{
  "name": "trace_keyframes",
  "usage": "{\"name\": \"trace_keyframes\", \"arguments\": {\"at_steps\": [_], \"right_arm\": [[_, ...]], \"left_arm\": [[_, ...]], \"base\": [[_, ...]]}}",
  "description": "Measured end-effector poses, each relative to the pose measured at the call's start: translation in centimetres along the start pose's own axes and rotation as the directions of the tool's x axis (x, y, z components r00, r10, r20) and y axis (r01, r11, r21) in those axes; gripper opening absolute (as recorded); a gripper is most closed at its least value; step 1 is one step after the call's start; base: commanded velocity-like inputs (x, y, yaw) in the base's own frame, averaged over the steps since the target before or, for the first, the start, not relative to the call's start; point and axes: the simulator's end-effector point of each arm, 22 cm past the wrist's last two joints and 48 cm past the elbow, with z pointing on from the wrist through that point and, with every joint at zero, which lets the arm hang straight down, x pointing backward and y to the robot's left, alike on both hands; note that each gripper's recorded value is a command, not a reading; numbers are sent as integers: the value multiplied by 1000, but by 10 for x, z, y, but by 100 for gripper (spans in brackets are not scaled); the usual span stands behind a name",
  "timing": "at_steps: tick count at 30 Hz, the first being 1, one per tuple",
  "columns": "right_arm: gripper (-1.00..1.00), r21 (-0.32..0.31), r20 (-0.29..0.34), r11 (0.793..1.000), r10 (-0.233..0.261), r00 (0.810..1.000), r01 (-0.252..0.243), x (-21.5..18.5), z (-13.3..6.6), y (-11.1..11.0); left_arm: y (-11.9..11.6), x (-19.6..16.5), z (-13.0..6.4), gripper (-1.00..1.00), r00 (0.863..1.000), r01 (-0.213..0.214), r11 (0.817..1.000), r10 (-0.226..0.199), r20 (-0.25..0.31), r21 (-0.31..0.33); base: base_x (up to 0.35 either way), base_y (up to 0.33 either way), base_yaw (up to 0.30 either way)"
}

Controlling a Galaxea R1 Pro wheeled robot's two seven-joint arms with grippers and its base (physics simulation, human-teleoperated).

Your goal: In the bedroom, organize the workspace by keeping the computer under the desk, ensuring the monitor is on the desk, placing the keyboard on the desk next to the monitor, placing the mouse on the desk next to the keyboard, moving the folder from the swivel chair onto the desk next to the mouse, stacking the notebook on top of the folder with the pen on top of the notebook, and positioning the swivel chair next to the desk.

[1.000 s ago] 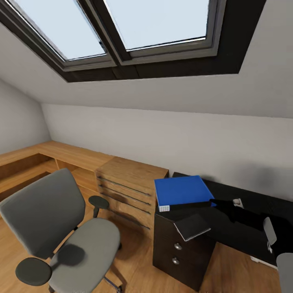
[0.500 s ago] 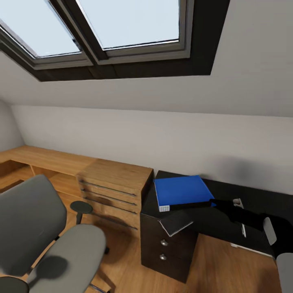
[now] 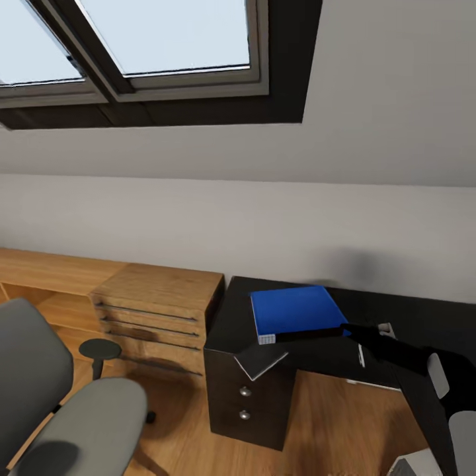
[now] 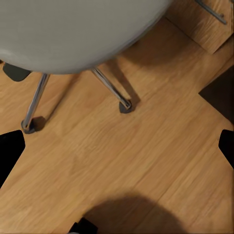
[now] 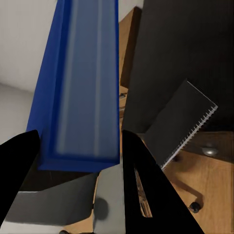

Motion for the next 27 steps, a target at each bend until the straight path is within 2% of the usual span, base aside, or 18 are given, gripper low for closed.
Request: {"name": "trace_keyframes", "arguments": {"at_steps": [6,14,22,27], "right_arm": [[-100,2,-7,1000,14,1000,-14,5,2,-5],[-100,27,20,999,-28,999,28,0,3,-13],[-100,36,21,999,-30,999,29,1,5,-17],[-100,34,20,999,-27,999,26,2,6,-17]], "left_arm": [[1,1,0,100,1000,0,1000,0,-3,-2],[2,3,0,100,1000,-2,1000,2,-7,-4],[2,4,0,100,1000,-3,1000,3,-10,-6],[3,5,0,100,1000,-3,1000,3,-11,-6]], "base": [[0,0,-267],[0,0,-266],[0,0,-264],[0,0,-112]]}}
